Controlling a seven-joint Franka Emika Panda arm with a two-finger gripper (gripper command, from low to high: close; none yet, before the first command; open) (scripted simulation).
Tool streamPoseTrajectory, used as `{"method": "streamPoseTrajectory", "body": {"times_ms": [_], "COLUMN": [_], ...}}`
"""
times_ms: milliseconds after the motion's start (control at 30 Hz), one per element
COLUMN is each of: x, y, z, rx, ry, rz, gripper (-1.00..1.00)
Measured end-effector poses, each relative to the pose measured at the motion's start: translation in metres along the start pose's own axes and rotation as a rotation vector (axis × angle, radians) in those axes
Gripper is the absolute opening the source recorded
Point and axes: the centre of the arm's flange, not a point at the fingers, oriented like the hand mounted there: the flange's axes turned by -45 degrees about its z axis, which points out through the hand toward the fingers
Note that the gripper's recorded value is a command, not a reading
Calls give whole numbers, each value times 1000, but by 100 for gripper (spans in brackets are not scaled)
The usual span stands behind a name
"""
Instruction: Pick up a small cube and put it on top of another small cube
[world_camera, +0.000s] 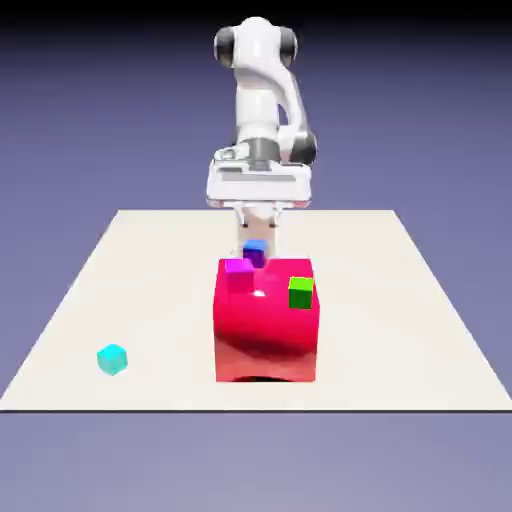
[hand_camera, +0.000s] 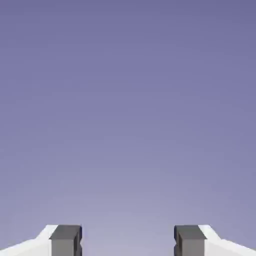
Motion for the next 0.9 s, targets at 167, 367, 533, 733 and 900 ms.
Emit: {"method": "streamPoseTrajectory", "body": {"times_ms": [167,367,533,733,900], "x": [-15,-53,-104,-180,-229], "y": [57,129,194,254,281], "z": [48,99,132,163,181], "rx": [-95,-191,-262,-310,-326], "ry": [-68,-150,-219,-302,-341], "rz": [97,217,331,456,525], "gripper": [0,0,0,0,0]}}
